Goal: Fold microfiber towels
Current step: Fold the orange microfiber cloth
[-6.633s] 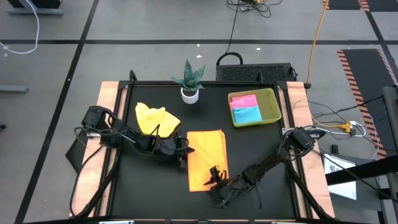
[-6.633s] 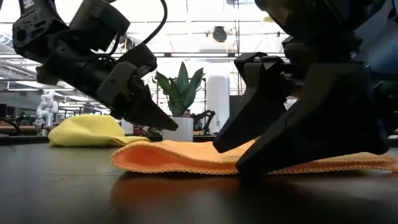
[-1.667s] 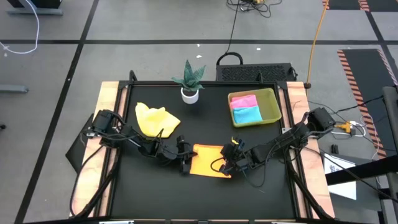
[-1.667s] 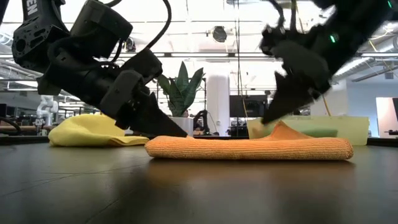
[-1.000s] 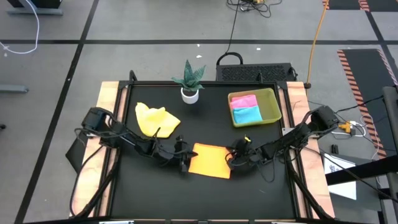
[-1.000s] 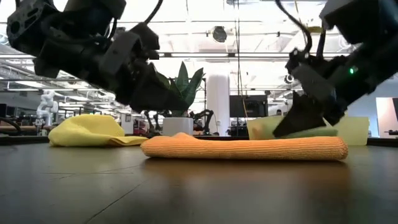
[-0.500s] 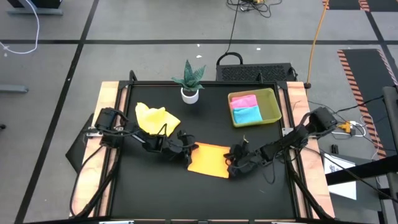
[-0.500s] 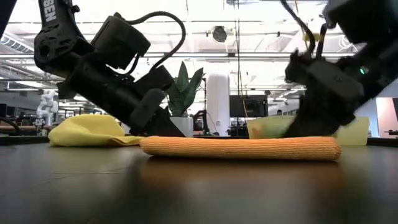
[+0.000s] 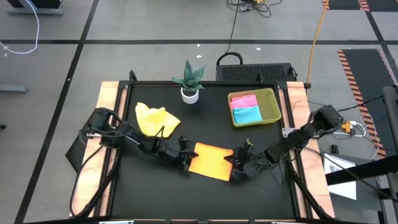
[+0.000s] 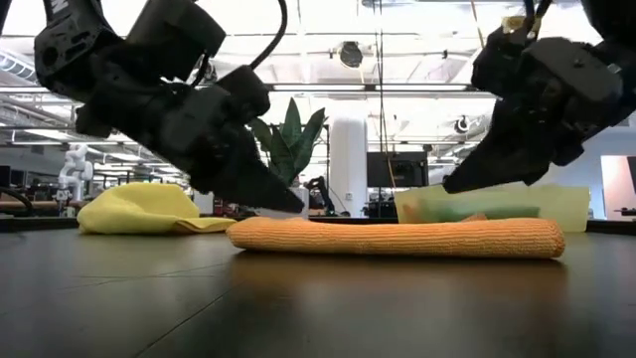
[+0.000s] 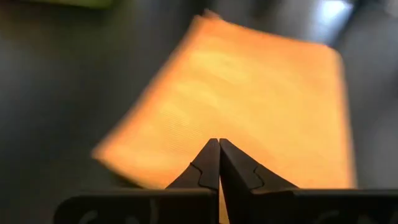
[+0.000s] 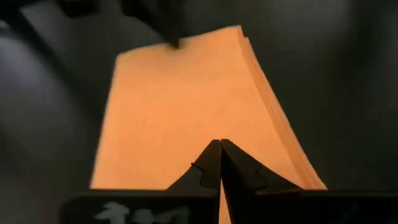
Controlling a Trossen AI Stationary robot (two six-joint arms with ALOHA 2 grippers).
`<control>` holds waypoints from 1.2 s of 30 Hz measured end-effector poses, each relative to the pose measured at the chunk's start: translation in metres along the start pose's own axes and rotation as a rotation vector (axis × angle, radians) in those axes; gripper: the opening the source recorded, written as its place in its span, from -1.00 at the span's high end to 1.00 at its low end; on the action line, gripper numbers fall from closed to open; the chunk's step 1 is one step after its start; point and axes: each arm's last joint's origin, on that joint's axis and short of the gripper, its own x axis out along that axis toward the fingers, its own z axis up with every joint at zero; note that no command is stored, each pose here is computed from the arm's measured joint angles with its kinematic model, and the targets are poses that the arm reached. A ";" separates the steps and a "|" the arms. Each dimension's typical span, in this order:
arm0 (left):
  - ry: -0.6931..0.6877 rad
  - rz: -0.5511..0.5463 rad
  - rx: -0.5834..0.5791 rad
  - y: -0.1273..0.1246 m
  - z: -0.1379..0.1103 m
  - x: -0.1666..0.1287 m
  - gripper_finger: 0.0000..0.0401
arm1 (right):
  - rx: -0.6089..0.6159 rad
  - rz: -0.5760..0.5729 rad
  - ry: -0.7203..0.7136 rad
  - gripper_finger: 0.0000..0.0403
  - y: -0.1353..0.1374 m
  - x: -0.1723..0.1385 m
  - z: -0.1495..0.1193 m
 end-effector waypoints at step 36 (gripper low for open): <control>0.168 0.258 0.229 -0.007 -0.007 -0.025 0.92 | 0.026 0.005 0.146 1.00 -0.015 0.019 -0.005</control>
